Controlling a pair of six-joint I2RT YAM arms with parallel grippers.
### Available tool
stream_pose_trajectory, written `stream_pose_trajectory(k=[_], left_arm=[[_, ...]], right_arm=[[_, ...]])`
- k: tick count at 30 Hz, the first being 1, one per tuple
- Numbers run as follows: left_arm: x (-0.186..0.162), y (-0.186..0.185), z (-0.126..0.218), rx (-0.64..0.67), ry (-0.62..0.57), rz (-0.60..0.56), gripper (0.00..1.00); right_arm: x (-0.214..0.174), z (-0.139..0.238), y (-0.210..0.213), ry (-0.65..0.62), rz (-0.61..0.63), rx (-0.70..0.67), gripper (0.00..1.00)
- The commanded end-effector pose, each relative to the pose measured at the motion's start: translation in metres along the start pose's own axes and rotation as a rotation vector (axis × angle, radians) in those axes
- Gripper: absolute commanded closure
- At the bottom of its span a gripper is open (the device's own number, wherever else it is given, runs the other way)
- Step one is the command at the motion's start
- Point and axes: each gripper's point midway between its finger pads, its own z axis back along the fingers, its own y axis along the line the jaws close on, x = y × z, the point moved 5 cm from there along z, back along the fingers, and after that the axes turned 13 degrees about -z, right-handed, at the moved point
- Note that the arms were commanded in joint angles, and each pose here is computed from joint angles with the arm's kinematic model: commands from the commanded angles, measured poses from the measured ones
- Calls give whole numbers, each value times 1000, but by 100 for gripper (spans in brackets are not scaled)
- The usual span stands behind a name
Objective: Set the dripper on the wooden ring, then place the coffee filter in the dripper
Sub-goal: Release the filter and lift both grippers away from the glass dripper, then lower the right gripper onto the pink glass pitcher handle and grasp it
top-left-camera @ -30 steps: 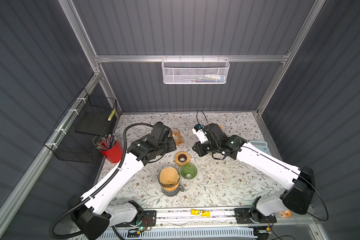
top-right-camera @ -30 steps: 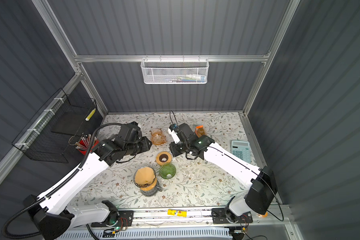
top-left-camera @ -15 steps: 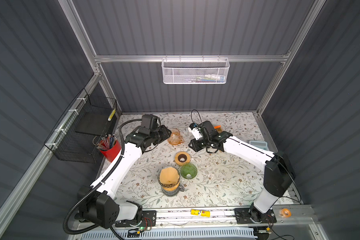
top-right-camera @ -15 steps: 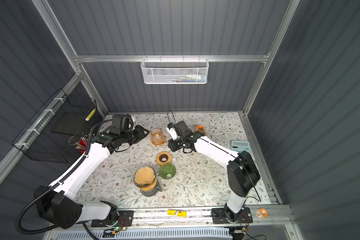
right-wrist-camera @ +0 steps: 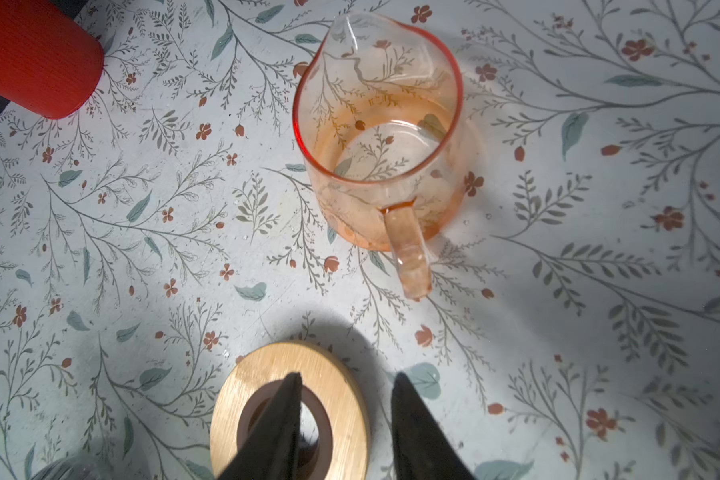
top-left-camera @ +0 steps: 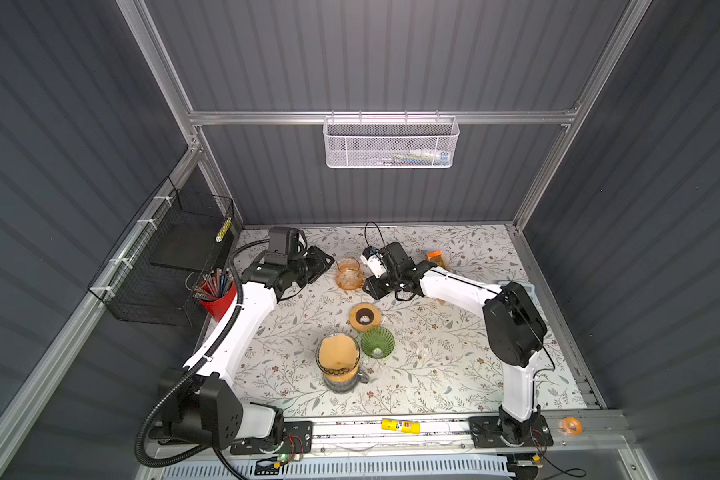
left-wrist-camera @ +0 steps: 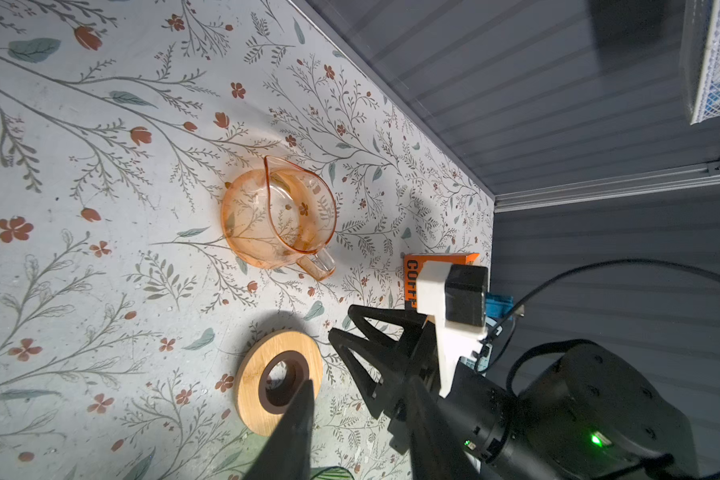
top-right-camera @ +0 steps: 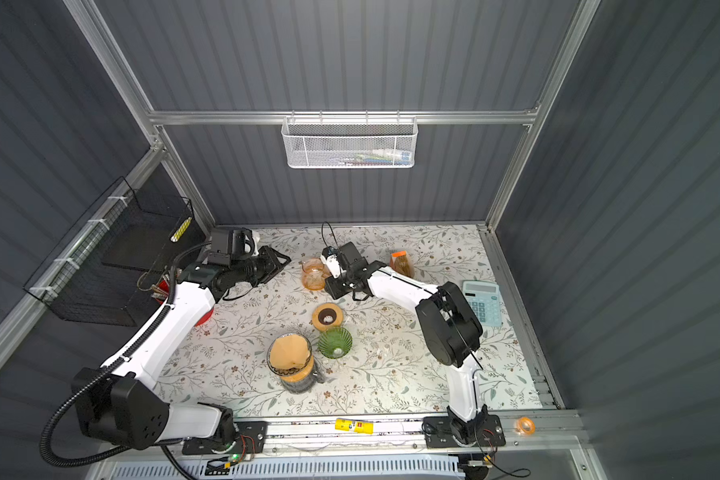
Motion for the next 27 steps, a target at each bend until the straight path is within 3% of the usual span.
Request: stream_pose_trajectory(k=[1,27], left_arm=[[-4,4,0,-8,21,-2,62],[-2,14,-8,-17,49,31,62]], right_arm=[[14,-8,-1,-39,32,-4,61],[27,-40,-18,-16,105,-97,62]])
